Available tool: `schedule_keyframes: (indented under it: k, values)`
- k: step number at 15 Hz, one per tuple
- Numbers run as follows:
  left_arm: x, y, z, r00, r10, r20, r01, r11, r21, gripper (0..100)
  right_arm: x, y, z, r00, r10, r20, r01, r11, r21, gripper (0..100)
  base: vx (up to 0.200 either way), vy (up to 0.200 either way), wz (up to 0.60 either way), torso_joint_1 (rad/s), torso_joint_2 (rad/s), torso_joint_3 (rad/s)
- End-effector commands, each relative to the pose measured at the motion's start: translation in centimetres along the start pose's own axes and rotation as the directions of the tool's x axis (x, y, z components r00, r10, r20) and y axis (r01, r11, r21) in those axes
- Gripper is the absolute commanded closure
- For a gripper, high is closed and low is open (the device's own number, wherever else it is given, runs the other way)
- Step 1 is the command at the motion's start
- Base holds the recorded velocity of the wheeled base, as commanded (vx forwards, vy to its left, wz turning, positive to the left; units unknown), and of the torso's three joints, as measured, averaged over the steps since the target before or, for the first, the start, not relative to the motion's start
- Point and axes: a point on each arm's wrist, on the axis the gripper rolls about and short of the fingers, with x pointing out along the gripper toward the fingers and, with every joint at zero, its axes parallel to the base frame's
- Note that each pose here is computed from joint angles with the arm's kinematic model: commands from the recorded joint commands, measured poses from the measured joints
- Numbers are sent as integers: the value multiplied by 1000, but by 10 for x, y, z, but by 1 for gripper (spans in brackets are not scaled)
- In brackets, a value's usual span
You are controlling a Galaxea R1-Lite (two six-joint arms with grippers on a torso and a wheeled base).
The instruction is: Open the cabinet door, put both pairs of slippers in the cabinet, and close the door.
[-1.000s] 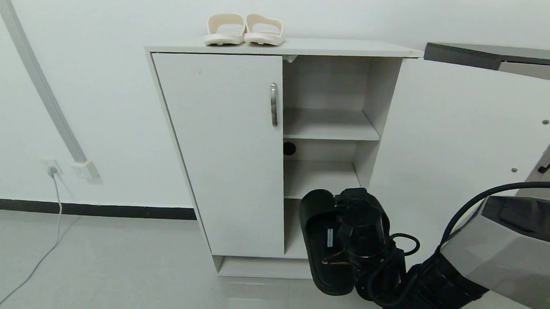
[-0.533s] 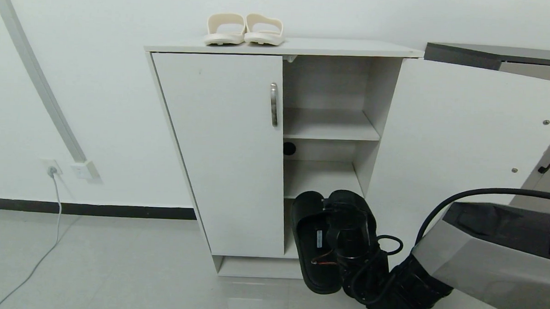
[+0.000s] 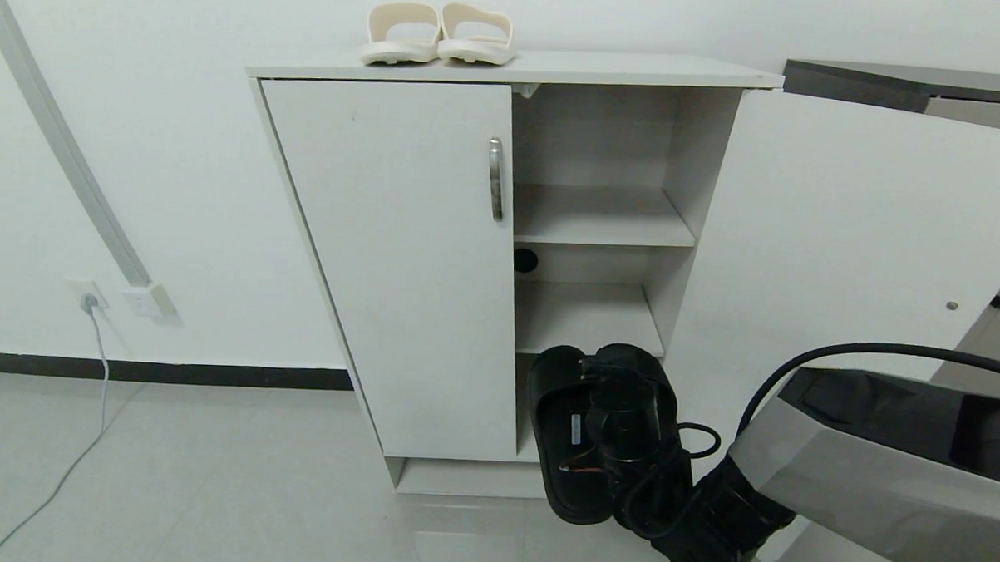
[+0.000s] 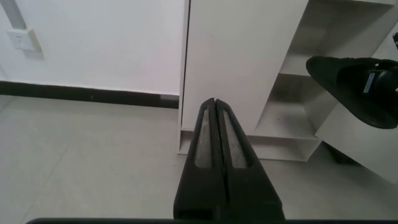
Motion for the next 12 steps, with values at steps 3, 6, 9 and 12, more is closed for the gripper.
schedule_keyframes:
  k: [3, 6, 9, 12]
  values:
    - [0, 0, 0, 1000, 0, -2, 0, 1000, 1, 100, 11, 7, -4, 1000, -2, -9, 2, 1000, -6, 100, 0, 0, 0, 1, 1, -191]
    - [0, 0, 0, 1000, 0, -2, 0, 1000, 1, 100, 15, 3, -4, 1000, -15, -7, 15, 1000, -1, 100, 0, 0, 0, 1, -1, -198]
    - [0, 0, 0, 1000, 0, -2, 0, 1000, 1, 100, 17, 2, -3, 1000, -20, -4, 20, 1000, 2, 100, 0, 0, 0, 7, 2, -190]
    - [0, 0, 0, 1000, 0, -2, 0, 1000, 1, 100, 18, 2, -4, 1000, -21, -6, 21, 1000, 3, 100, 0, 0, 0, 2, 1, -194]
